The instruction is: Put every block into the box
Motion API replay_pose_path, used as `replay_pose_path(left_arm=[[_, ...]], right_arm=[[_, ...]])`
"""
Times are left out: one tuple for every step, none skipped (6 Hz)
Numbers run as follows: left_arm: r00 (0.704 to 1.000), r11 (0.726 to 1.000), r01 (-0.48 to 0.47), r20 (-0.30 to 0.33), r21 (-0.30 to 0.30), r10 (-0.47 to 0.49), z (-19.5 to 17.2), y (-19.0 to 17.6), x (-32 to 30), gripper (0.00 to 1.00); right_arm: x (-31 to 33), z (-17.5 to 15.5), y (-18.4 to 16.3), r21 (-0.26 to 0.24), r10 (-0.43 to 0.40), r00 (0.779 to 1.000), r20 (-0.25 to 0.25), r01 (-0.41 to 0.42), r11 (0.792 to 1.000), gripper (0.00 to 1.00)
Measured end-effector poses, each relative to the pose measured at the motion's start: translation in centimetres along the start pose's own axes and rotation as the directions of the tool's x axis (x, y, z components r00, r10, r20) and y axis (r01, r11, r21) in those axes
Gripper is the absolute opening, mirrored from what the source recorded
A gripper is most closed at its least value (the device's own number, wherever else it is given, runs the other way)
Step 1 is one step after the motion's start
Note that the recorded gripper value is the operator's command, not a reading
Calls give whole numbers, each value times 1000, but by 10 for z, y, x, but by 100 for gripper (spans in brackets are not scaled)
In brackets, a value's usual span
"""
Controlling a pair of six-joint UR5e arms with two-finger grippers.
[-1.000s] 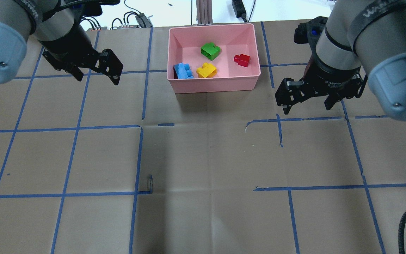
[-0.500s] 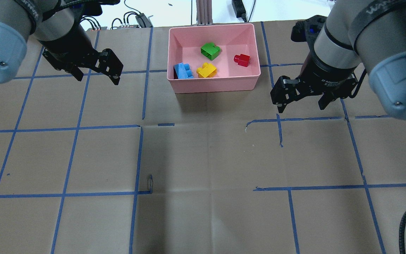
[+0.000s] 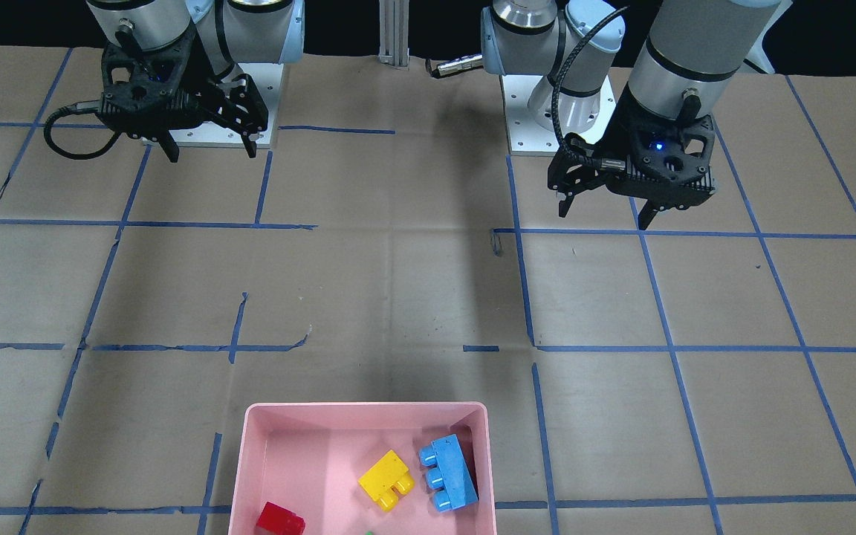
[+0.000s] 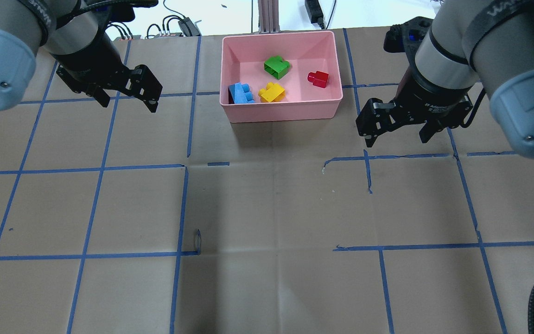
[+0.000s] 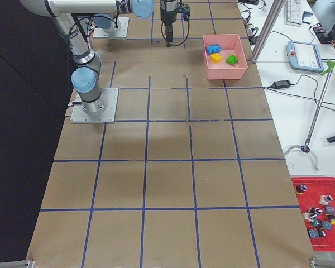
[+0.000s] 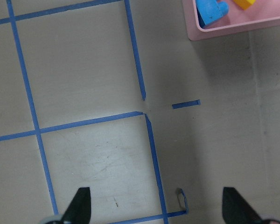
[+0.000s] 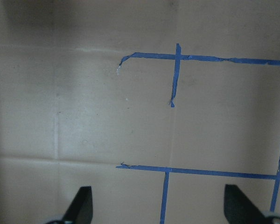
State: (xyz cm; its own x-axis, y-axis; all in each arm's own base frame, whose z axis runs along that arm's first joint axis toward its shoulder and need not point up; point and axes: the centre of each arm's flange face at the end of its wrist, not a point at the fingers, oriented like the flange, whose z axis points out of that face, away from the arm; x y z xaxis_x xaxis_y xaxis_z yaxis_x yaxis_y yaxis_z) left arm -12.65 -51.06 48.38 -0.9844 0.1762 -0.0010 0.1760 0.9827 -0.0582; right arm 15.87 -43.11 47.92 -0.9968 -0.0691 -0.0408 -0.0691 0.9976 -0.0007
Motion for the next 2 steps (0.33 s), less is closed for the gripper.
replay_pose_path(left_arm=[[1000, 1000, 0, 0, 0, 0, 0, 0, 0, 100], [1000, 1000, 0, 0, 0, 0, 0, 0, 0, 100]], right_arm=[[0, -1, 1, 2, -1, 1000, -1, 1, 1000, 100], [-1, -1, 1, 3, 1, 1000, 1, -1, 1000, 100]])
